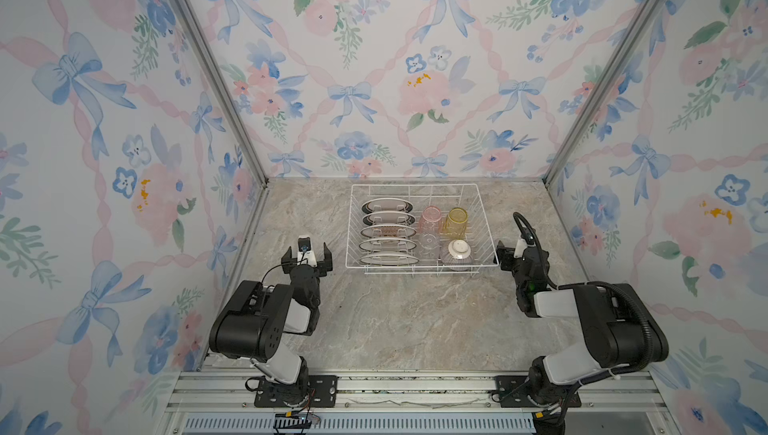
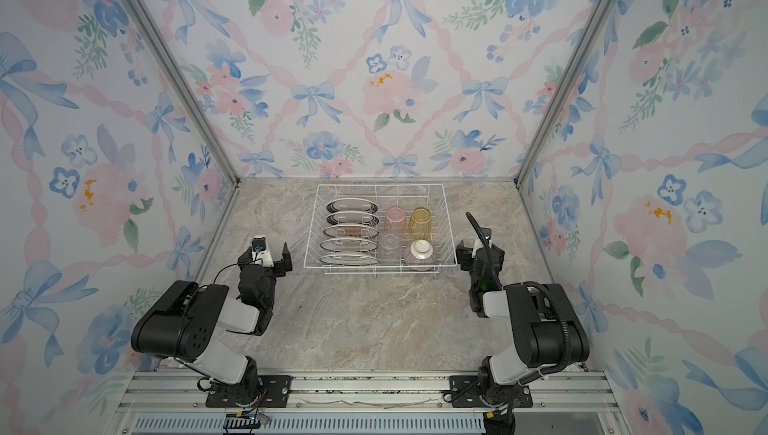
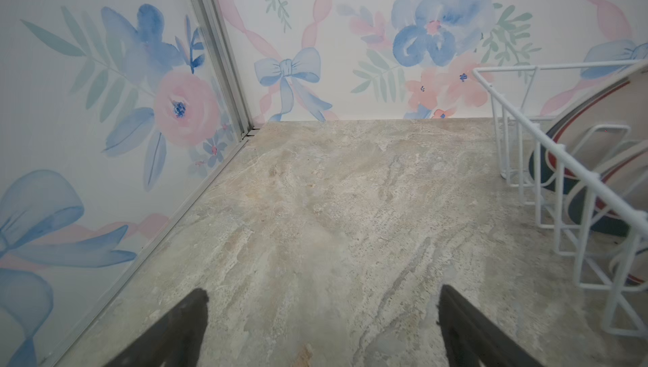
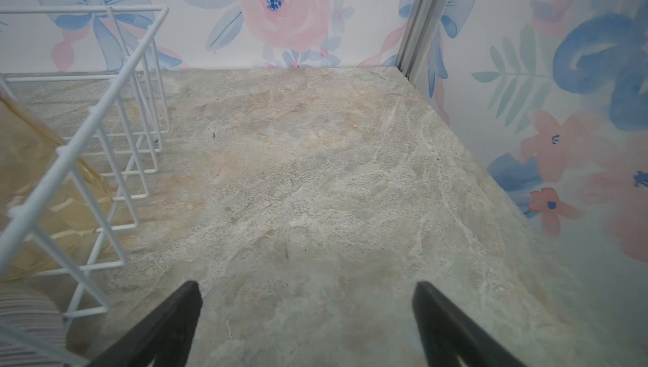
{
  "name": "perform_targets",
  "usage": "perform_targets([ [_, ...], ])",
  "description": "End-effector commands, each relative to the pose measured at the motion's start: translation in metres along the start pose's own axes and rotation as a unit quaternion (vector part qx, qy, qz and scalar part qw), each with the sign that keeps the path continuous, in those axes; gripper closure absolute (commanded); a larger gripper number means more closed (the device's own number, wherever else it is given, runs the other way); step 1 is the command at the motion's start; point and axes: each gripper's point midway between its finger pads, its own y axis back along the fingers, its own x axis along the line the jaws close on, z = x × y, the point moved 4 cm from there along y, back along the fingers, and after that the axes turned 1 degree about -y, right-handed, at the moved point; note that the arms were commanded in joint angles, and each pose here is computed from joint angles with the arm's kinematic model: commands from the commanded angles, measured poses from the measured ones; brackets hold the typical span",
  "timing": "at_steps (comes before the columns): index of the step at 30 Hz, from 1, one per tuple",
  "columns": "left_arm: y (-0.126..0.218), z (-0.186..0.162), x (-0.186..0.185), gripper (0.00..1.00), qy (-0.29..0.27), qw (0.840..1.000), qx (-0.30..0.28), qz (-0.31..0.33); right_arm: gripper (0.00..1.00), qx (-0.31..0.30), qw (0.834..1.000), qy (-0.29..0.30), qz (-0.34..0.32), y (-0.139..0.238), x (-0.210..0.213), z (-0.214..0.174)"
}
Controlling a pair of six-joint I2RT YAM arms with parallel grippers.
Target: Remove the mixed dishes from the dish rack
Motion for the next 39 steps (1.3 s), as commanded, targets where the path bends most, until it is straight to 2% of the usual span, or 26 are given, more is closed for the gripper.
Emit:
perform_targets([
  [1,-0.0036,0.0013,0.0,0.02,0.008,1.0,0.001,-0.004,0.03,-0.005,1.0,0.001,0.011,-0.0028,0.0052,0.0063],
  [22,-0.0051,0.0015,-0.0006,0.02,0.008,1.0,0.002,-0.008,0.03,-0.004,1.0,0.0,0.012,-0.003,0.0052,0.0059],
  [32,-0.0095,-0.0007,0.0001,0.21,0.018,0.999,0.012,-0.03,0.03,-0.005,1.0,0.001,0.011,-0.003,0.005,0.0062],
  [39,-0.0099,-0.001,-0.0001,0.22,0.019,0.999,0.014,-0.033,0.03,-0.004,1.0,0.001,0.011,-0.0031,0.0051,0.006],
])
